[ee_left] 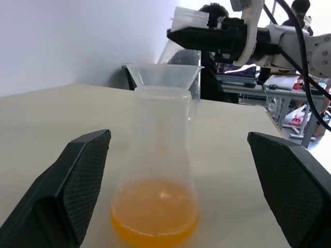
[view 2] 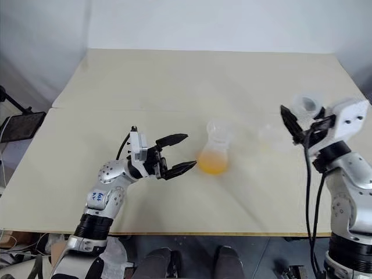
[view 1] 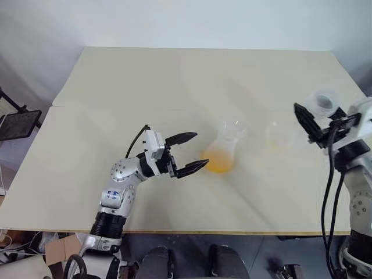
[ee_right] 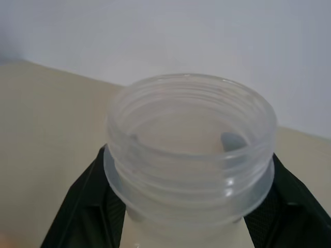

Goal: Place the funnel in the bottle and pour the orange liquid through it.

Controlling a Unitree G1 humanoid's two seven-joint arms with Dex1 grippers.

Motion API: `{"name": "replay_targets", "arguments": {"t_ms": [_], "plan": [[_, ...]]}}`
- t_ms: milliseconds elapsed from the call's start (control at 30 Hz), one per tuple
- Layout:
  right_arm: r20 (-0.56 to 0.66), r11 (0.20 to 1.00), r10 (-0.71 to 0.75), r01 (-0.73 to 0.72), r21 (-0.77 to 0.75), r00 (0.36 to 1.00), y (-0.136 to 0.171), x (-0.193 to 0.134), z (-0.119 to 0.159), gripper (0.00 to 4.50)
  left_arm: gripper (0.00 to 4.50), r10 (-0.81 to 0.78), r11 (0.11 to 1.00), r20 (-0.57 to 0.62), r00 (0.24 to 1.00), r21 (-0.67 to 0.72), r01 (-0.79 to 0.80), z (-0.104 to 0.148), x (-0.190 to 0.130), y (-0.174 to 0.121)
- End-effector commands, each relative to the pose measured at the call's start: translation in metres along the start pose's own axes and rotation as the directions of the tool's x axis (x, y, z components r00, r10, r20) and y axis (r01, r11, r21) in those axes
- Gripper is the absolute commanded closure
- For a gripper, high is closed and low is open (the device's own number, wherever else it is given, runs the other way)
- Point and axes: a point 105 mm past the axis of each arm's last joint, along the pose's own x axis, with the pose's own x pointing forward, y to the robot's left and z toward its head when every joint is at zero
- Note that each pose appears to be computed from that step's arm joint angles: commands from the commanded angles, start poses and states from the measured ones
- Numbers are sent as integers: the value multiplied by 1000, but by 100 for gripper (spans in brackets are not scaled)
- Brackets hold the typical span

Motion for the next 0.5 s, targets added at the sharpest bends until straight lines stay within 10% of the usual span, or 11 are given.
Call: {"name": "replay_targets", "arguments": {"t_ms": [33, 267, 500], "plan": [[-32, 979, -178, 174, -104, 983, -45, -18, -6, 204, 0, -17, 999, 20, 1000, 42, 16, 8, 2, -2], [-58, 945, -327, 324, -51, 943, -75, -35, -28, 204, 0, -11, 999, 21, 1000, 39, 10, 8, 2, -1], [-48, 943, -330, 331, 13, 943, -74, -45, -23, 3, 0, -8, 999, 14, 1000, 51, 8, 10, 1, 5]]}}
